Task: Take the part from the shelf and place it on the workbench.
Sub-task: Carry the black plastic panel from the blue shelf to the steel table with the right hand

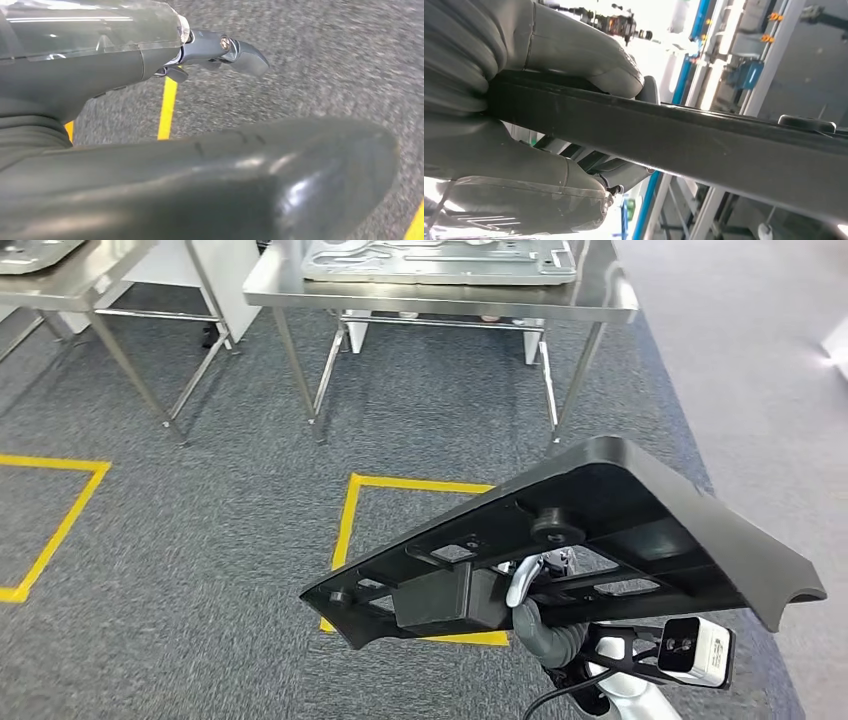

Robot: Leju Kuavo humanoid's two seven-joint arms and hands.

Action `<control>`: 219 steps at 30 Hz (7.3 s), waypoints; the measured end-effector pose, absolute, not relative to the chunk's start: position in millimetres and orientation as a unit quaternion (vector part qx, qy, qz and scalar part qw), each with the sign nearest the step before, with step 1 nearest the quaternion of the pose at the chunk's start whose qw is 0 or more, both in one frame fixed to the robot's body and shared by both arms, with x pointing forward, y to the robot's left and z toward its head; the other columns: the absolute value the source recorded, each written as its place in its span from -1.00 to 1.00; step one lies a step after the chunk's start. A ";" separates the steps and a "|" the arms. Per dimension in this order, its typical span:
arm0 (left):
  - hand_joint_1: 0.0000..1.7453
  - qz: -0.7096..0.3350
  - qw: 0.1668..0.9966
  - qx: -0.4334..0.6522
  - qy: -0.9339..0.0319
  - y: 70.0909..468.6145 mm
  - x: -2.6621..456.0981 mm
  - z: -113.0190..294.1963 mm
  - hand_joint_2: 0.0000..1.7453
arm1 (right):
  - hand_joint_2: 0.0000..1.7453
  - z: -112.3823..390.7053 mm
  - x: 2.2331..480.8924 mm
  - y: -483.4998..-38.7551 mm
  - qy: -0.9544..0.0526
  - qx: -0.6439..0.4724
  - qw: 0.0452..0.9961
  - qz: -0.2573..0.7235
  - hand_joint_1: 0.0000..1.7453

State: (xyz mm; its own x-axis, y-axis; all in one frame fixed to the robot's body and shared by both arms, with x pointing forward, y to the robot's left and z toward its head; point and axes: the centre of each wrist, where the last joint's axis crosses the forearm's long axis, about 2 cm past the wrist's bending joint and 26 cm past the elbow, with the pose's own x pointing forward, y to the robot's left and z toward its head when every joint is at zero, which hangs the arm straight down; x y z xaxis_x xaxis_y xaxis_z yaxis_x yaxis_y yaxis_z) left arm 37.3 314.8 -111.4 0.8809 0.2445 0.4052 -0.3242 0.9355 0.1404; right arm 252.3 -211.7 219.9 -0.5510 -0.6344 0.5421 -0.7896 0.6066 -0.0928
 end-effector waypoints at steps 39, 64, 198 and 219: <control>-1.00 0.152 0.964 0.082 -0.202 312.4 45.8 -110.7 -1.00 | 1.00 236.9 272.5 -188.4 -0.880 0.393 0.215 0.158 1.00; -1.00 0.152 0.963 0.084 -0.204 318.4 46.7 -110.3 -1.00 | 1.00 248.0 285.7 -193.6 -0.878 0.406 0.209 0.145 1.00; -1.00 0.149 0.963 0.082 -0.211 319.6 45.6 -110.4 -1.00 | 1.00 251.8 276.5 -186.2 -0.884 0.395 0.201 0.148 1.00; -1.00 0.152 0.962 0.077 -0.211 315.4 41.4 -111.1 -1.00 | 1.00 247.4 268.5 -176.0 -0.879 0.407 0.198 0.150 1.00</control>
State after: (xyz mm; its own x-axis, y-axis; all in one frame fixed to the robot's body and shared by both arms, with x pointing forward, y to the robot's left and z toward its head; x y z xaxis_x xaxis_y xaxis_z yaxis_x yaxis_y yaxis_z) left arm 41.4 315.4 -111.1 0.8644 0.2604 0.4301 -0.3254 0.9418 0.0839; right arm 268.5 -176.0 247.4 -0.5898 -0.6562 0.4706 -0.7750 0.6238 -0.1014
